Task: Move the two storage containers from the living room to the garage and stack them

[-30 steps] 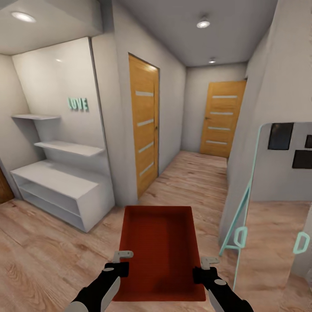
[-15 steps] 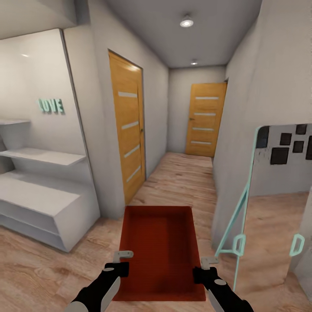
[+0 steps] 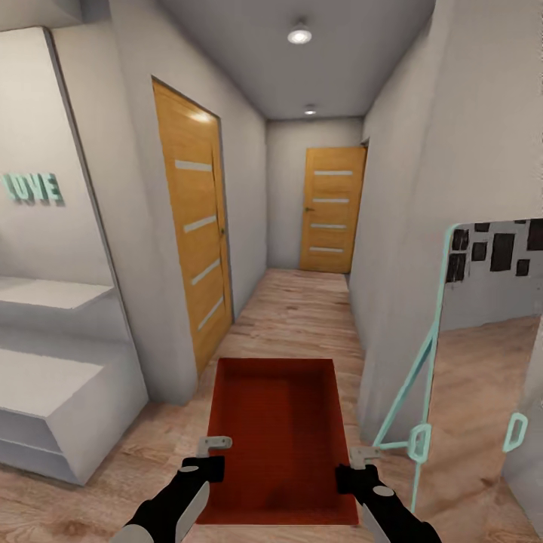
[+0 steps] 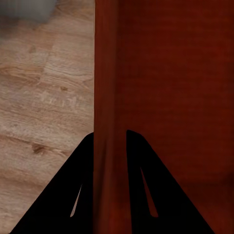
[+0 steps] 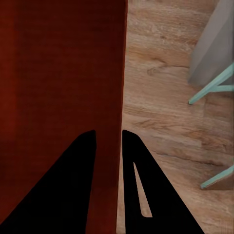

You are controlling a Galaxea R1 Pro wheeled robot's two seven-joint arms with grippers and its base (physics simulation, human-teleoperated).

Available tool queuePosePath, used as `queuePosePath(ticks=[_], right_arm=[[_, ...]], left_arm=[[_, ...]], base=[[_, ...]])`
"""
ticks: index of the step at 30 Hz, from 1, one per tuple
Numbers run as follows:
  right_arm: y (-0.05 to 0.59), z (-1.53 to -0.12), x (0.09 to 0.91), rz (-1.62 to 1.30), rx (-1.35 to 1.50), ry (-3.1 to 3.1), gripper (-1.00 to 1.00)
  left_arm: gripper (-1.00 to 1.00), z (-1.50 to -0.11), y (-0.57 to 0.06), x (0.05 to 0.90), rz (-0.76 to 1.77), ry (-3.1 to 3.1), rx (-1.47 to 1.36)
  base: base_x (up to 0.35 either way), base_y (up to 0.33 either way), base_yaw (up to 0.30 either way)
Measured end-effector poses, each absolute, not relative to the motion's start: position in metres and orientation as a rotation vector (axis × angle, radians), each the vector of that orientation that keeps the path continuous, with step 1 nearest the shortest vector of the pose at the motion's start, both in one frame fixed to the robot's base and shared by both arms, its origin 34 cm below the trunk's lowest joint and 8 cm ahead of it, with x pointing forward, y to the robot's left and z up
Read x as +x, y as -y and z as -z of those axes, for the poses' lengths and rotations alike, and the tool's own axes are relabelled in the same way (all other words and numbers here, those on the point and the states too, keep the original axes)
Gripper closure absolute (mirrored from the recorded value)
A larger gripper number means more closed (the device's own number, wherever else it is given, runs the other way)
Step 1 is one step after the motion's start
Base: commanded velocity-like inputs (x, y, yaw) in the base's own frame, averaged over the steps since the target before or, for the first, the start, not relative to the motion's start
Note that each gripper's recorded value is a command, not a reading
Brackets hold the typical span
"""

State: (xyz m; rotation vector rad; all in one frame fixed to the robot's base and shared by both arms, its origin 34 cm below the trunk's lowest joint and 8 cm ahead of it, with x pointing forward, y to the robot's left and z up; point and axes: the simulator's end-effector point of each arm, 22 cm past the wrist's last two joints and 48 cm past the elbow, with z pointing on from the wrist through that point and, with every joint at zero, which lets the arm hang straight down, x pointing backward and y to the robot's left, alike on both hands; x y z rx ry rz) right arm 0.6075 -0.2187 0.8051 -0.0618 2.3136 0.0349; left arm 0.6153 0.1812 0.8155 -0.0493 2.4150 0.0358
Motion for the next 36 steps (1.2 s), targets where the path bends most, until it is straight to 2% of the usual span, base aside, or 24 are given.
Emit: queuePosePath(ticks=[5, 20, 27, 36], right_arm=[[0.2196, -0.8060, 0.6080, -0.035, -0.062, -2.312, 1.00], [0.2181, -0.8061, 0.6078, -0.035, -0.062, -2.312, 1.00], [0.2183, -0.8060, 0.6077, -0.035, -0.061, -2.312, 1.00], [0.2186, -0.8062, 0.6079, -0.035, -0.061, -2.312, 1.00]], left_arm=[[1.00, -0.8166, -0.1804, 0.6156, -0.037, -2.413, -0.050], [1.00, -0.8165, -0.1819, 0.6156, -0.036, -2.413, -0.049], [1.00, -0.8165, -0.1816, 0.6155, -0.036, -2.413, -0.049], [1.00, -0.8166, -0.1813, 0.6155, -0.036, -2.413, -0.049]], base=[[0.266, 0.219, -0.150], [0.271, 0.203, -0.005], [0.324, 0.015, 0.000], [0.326, -0.106, 0.000]])
